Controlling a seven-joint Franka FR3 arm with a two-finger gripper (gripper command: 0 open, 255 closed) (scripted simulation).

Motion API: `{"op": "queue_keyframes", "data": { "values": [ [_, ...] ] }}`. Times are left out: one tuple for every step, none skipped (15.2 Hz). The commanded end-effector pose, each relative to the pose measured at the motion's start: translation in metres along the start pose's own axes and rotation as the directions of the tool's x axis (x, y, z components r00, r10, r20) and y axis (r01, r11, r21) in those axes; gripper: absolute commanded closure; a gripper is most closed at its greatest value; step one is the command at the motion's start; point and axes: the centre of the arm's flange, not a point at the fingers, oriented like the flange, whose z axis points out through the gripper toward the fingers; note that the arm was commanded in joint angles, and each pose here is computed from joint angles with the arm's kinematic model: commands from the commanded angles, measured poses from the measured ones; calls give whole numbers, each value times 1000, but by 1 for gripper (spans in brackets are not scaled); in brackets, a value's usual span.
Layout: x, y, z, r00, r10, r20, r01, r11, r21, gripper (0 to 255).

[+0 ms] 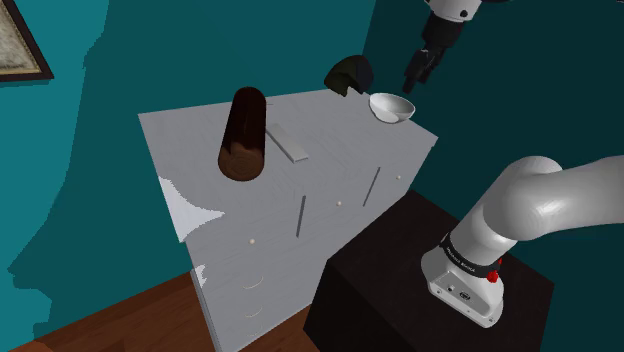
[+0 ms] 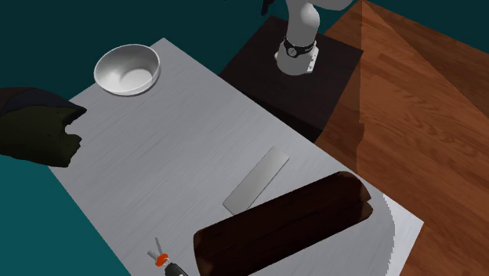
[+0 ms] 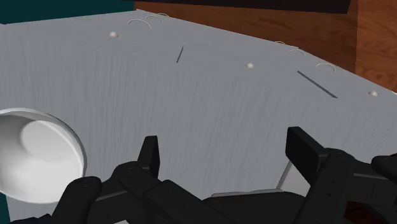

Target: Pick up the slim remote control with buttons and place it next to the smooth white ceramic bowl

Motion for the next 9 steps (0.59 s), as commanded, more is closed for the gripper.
{"op": "queue_keyframes", "data": {
  "values": [
    [0,0,0,1000,0,0,0,1000,0,0],
    [9,-6,7,1000,2,3,-2,1000,2,0],
    [19,-12,14,1000,5,6,-5,1000,4,0],
    [28,-19,22,1000,7,8,-7,1000,6,0],
    [37,-25,29,1000,10,11,-10,1000,8,0],
    [47,-31,36,1000,12,14,-12,1000,9,0],
    [56,-37,43,1000,14,17,-14,1000,11,0],
    [65,-43,51,1000,17,20,-17,1000,13,0],
    [75,-50,58,1000,19,23,-19,1000,15,0]
  ]
}}
